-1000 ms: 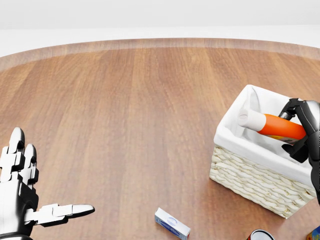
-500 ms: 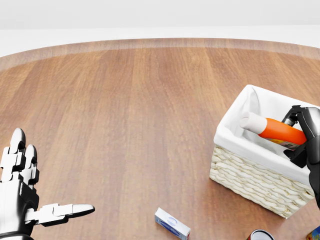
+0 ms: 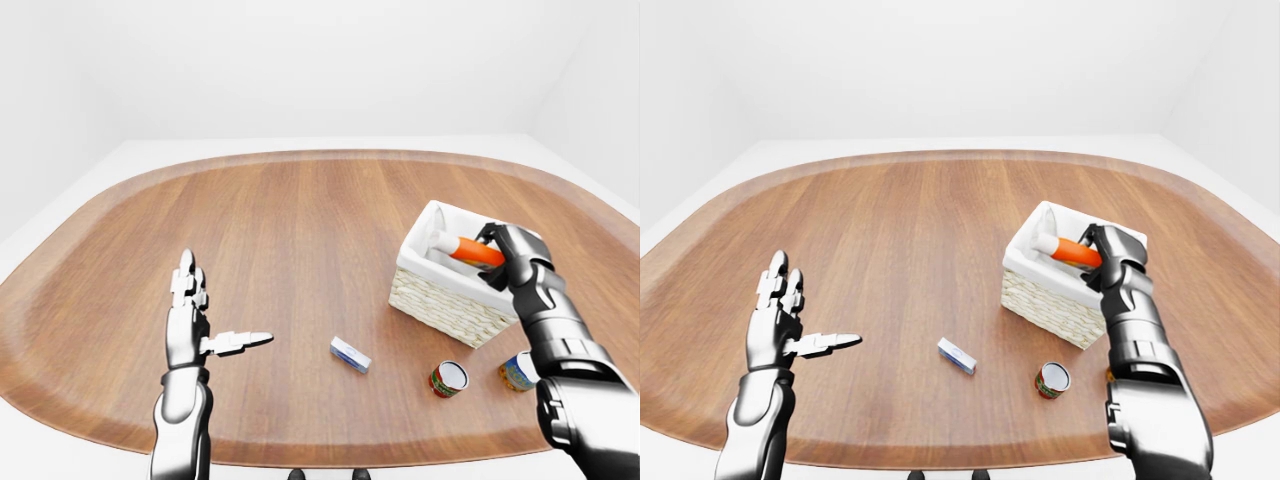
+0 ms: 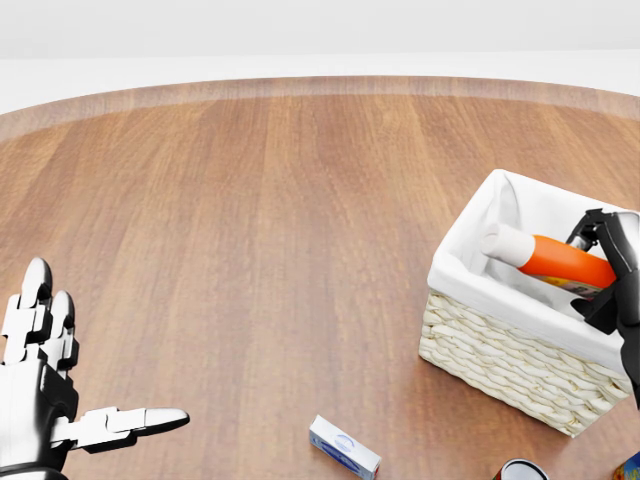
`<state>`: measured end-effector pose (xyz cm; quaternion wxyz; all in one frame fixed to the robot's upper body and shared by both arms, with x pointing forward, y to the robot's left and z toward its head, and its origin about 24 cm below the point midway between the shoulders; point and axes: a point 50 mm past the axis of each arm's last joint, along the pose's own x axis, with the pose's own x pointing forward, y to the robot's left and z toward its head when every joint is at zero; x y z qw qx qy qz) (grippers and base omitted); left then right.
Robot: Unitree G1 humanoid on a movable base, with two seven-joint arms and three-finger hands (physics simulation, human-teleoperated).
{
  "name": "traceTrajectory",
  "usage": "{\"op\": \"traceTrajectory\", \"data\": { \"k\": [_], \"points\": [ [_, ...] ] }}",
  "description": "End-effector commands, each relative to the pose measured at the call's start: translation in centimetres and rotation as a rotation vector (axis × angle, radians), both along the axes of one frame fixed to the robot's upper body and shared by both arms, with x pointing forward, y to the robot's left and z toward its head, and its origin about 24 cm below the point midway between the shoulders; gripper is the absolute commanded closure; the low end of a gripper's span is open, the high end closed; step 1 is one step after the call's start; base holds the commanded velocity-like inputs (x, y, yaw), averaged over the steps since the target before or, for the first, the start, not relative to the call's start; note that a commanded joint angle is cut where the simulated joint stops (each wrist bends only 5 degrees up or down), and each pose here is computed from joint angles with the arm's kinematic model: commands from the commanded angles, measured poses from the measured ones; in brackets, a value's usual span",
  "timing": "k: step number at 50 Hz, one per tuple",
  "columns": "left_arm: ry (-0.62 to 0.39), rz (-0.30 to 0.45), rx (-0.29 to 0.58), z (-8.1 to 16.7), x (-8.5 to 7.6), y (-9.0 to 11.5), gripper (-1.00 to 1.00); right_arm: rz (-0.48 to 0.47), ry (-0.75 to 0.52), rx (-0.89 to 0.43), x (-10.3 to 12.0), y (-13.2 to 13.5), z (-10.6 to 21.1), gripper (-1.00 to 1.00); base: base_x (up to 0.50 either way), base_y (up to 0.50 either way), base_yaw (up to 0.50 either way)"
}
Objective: Pick up the ketchup, and put it in the basket.
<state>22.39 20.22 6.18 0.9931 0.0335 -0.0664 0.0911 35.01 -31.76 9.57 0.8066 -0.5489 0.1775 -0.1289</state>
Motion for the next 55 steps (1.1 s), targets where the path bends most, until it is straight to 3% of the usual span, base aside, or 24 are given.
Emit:
{"op": "traceTrajectory", "data": {
  "k": [1,21,22,23,42,55],
  "points": [
    [0.012,0.000,-0.001,-0.3,0.1,0.0,-1.00,0.001,-0.038,0.010,0.3,-0.1,1.1,1.00,0.00,0.00,0.00],
    [0.022,-0.001,0.000,-0.5,0.1,0.0,-1.00,-0.018,-0.037,0.005,0.3,-0.3,1.0,1.00,0.00,0.00,0.00],
    [0.021,-0.001,0.000,-0.5,0.1,0.0,-1.00,-0.017,-0.039,-0.003,0.3,-0.3,1.0,0.82,0.00,0.00,0.00],
    [0.020,0.000,0.000,-0.5,0.1,0.0,-1.00,-0.017,-0.039,-0.004,0.3,-0.3,1.0,-0.96,0.00,0.00,0.00],
    [0.016,-0.002,0.000,-0.4,0.0,0.0,-1.00,-0.012,-0.051,0.002,0.4,-0.3,1.2,-1.00,0.00,0.00,0.00],
    [0.014,-0.003,0.000,-0.3,0.0,0.0,-1.00,0.014,-0.107,-0.013,0.5,-0.2,3.1,-1.00,0.00,0.00,0.00]
  ]
}}
